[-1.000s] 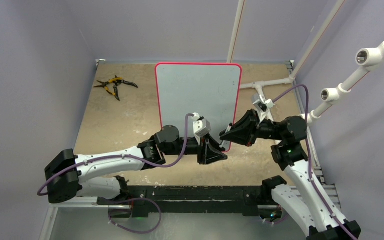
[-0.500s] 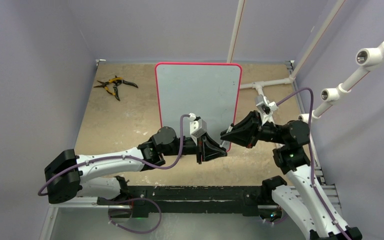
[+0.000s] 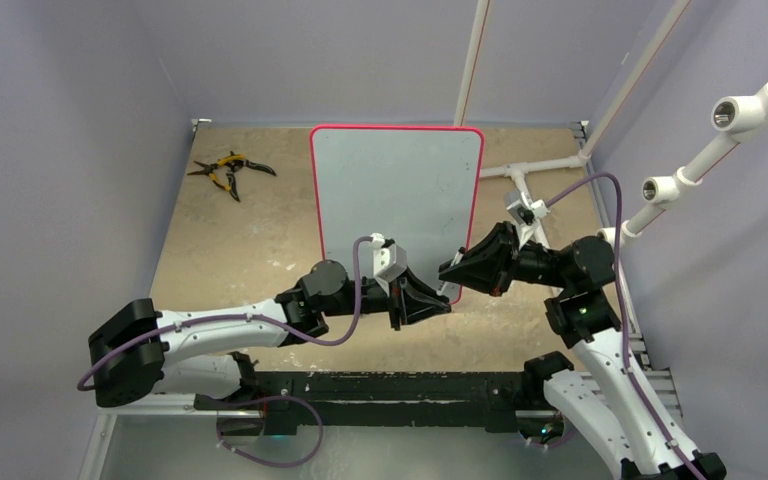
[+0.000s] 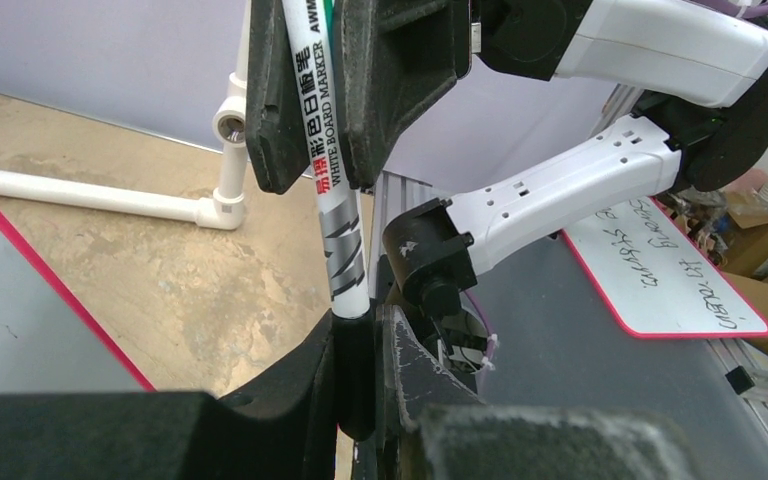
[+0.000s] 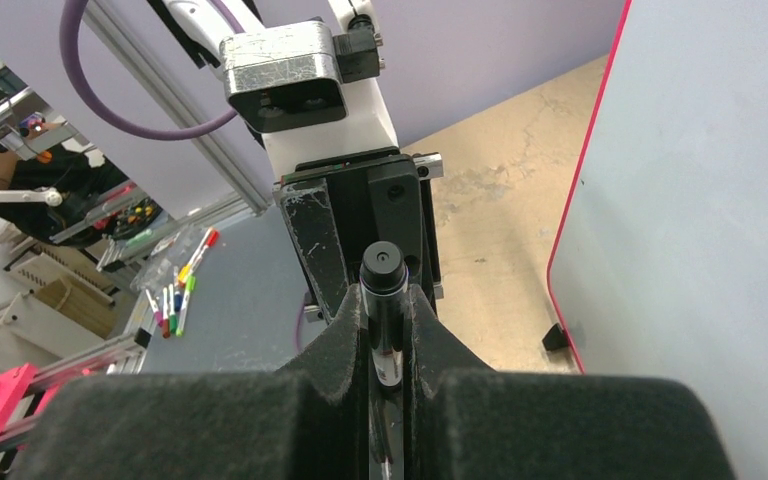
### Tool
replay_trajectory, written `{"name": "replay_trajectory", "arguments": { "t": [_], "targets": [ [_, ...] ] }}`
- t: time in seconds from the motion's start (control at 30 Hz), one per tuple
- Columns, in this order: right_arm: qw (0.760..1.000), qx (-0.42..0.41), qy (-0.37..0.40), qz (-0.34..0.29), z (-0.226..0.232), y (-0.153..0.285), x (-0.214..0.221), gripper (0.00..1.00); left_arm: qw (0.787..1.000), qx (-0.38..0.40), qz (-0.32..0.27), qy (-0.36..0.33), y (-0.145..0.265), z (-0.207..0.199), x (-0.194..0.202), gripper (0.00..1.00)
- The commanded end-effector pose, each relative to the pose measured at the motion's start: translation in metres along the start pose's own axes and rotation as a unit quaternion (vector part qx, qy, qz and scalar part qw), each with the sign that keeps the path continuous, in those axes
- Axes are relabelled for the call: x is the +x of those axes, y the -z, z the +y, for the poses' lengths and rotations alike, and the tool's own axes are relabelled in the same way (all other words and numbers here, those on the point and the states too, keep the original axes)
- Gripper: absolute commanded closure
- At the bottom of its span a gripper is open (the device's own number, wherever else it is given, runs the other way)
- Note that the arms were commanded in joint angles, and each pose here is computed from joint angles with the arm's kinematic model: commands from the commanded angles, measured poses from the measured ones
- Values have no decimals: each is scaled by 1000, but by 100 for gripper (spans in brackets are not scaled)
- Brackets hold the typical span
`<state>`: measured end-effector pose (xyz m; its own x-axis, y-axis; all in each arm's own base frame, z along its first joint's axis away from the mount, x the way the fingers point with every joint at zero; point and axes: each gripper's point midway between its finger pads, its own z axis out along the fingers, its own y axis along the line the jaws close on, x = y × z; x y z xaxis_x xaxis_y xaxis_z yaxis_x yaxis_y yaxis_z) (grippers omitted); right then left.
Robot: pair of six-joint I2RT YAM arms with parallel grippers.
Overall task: Write a sentence on the whiteboard
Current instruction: Open the whiteboard marker at the center of the board, then place the pen cap at the center of the board.
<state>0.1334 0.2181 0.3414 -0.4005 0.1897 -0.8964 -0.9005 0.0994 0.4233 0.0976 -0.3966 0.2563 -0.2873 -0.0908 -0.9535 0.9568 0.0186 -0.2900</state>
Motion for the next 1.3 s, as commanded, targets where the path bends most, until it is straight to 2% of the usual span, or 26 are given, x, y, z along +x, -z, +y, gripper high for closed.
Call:
{"name": "replay_trajectory", "arguments": {
  "t": [0.0,0.2,0.4,0.6,0.8,1.07,1.27],
  "targets": [
    [988,29,90,-118,23,1,-81,100,979,10,200,34,39,-7,125,100],
    [987,32,98,-125,25,2,-85,100,972,3,233,41,47,-11,149,100],
    [988,51,101,-108,14,1,-81,100,978,-15,206,35,42,-7,131,100],
    [978,140,126,-93,-15,7,-87,100,974,-132,183,30,48,33,125,100],
    [969,191,132,-85,-37,17,-74,100,940,-256,223,28,62,78,150,100],
    [965,211,137,-77,-50,21,-63,100,926,-273,259,43,57,89,182,88],
    [964,222,128,-70,-62,23,-50,100,920,-284,267,46,58,95,190,67]
  ]
}}
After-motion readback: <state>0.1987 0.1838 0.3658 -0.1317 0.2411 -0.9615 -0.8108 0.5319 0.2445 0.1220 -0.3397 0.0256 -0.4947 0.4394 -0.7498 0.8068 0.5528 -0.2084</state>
